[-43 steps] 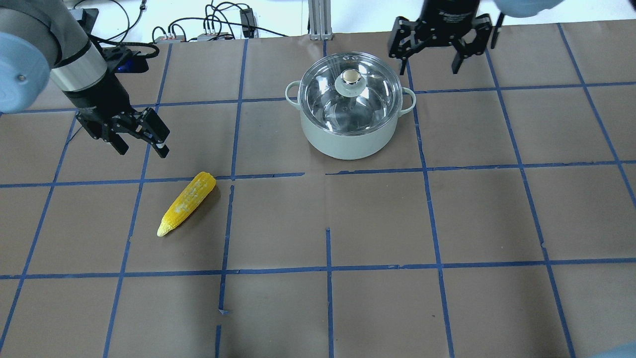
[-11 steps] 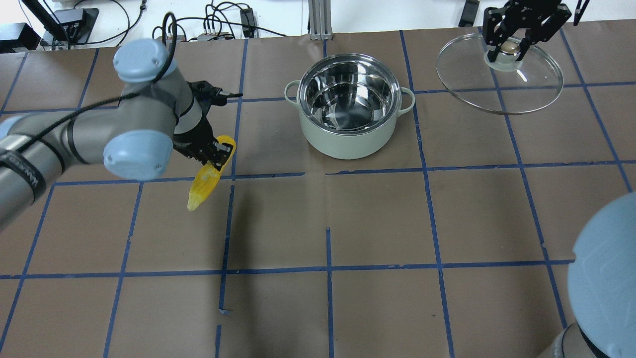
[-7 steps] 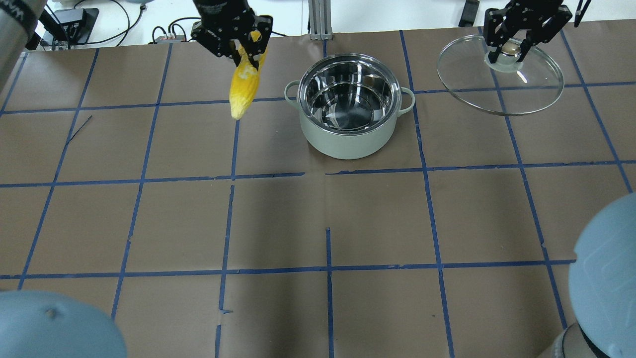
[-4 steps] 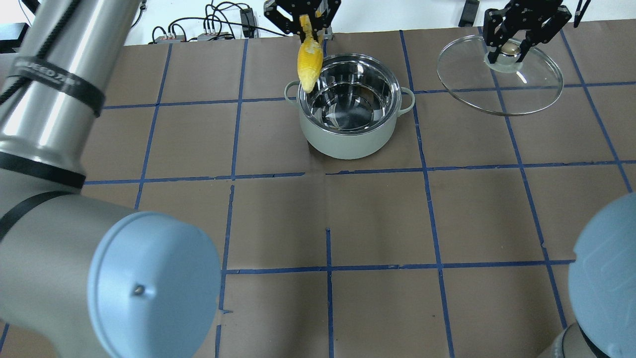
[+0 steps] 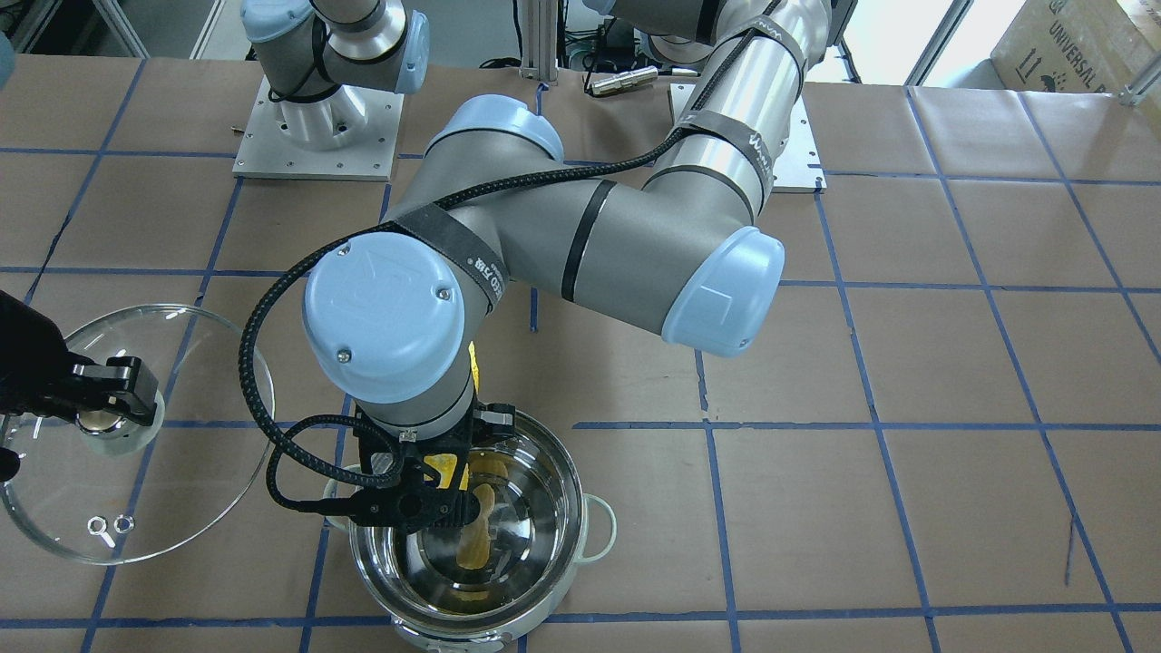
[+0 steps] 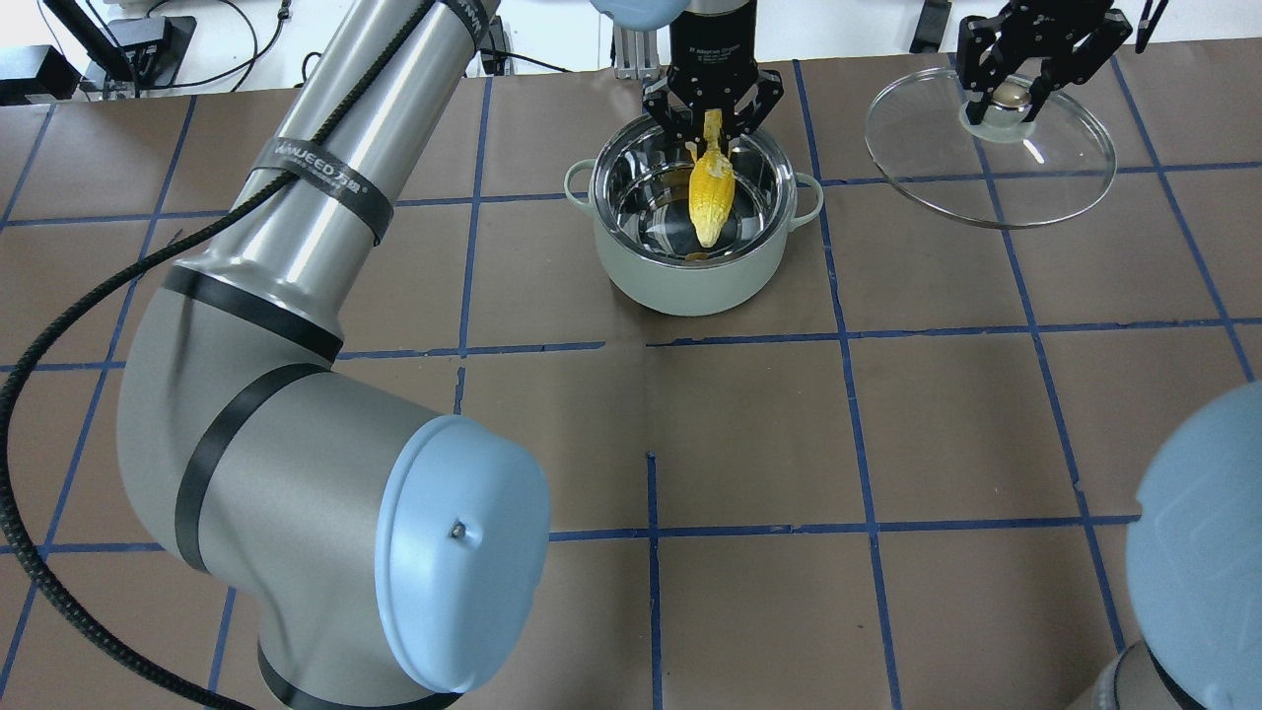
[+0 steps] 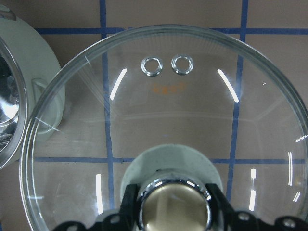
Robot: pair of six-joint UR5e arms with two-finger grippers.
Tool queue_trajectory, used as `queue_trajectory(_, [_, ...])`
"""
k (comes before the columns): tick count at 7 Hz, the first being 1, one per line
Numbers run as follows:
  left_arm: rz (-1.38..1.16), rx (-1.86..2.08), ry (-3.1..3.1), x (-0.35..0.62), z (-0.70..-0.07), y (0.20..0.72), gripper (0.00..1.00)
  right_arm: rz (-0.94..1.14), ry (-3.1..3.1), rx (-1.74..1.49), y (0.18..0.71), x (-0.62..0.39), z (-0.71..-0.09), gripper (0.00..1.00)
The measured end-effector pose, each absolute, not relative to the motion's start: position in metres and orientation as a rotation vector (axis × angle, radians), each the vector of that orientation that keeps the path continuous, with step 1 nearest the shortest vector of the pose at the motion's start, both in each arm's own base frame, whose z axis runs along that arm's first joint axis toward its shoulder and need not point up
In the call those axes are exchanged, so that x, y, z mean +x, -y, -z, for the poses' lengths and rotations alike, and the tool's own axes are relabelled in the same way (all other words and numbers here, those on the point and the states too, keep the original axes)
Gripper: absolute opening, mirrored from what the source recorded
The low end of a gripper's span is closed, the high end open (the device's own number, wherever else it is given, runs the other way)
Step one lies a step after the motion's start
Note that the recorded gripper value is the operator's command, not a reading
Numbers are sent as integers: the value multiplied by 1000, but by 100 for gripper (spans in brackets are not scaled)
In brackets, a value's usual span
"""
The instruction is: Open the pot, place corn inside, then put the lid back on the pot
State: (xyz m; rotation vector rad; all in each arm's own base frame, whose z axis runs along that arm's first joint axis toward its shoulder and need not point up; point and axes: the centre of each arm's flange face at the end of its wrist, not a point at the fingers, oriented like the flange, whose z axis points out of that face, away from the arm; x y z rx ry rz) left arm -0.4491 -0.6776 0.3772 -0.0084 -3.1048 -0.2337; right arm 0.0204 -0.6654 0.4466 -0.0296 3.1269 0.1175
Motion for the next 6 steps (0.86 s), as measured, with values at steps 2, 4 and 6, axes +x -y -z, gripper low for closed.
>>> queue_trajectory(2, [296,-40,3118,-444,-362,681,11,-117,-3127,-30,665,21,-447,25])
queue_trajectory(4, [290,-33,3117,-436,-362,687,11,-116,-3127,-31,665,22,-447,25])
queue_trajectory(6, [275,-28,3113,-434,-362,690,23,-119,-3126,-32,666,23,-446,25])
